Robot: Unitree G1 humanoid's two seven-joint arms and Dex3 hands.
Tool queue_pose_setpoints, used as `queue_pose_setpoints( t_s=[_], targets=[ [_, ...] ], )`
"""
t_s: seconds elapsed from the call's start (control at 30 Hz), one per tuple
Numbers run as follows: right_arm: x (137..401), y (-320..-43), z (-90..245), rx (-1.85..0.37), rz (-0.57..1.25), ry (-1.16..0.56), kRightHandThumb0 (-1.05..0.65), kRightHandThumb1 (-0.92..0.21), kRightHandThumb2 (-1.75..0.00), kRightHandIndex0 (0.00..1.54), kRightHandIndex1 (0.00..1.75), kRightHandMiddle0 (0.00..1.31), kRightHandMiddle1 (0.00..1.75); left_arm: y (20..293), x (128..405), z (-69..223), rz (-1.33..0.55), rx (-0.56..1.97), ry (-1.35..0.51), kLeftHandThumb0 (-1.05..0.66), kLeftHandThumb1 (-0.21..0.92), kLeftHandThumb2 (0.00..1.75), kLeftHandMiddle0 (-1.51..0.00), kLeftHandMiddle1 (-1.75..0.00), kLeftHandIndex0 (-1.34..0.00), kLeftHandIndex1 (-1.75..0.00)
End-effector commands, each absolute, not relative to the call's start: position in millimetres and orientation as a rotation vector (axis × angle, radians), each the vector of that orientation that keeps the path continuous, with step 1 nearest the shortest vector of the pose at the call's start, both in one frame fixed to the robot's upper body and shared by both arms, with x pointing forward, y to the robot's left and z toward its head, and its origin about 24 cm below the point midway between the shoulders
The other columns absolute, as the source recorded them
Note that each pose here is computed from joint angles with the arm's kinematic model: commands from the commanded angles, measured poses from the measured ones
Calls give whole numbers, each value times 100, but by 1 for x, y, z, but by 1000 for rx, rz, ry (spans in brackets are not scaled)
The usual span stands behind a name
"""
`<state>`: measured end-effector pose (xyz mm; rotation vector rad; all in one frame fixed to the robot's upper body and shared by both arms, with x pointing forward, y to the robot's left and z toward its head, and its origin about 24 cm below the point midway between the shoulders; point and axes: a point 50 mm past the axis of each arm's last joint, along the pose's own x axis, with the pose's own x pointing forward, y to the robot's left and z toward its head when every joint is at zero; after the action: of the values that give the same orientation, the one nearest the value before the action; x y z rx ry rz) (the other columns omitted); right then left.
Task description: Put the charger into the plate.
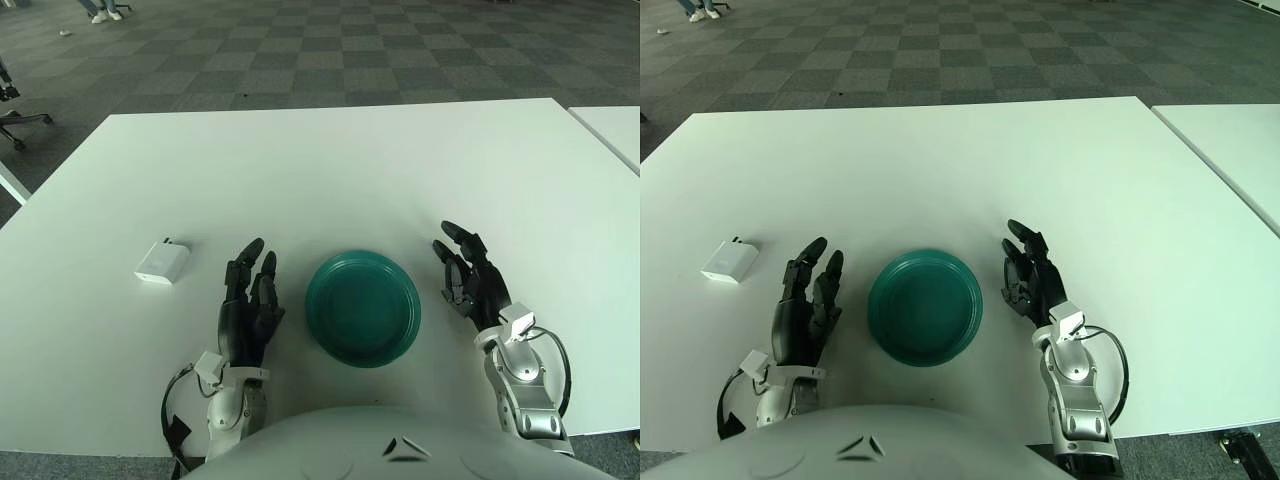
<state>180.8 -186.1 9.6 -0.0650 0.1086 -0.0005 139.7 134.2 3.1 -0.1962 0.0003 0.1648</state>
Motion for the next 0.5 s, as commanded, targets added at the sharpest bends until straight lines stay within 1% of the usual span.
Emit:
queue_pose_setpoints(
  t_s=[0.0,0.1,0.23,0.3,0.47],
  targets=[
    [163,-197,-19,-67,-23,297,-79,-92,-75,34,2,0,59,148,137,13,256,124,-59,-70,92,67,-42,-3,0,-90],
    [163,-198,-20,-57,-26,300,-79,-92,-74,34,2,0,61,159,143,26,297,307,-125,-69,92,70,-41,-2,0,-89],
    [162,-201,-21,-30,-38,311,-78,-92,-71,35,2,0,66,179,158,52,432,546,-216,-72,92,70,-40,-1,0,-85],
    [162,-204,-22,-16,-40,318,-77,-92,-69,35,2,0,68,186,160,56,514,631,-225,-75,92,69,-39,-1,0,-84],
    [163,-209,-22,0,-39,319,-75,-92,-65,35,2,0,71,201,170,49,662,724,-203,-84,92,62,-38,0,0,-78]
  ],
)
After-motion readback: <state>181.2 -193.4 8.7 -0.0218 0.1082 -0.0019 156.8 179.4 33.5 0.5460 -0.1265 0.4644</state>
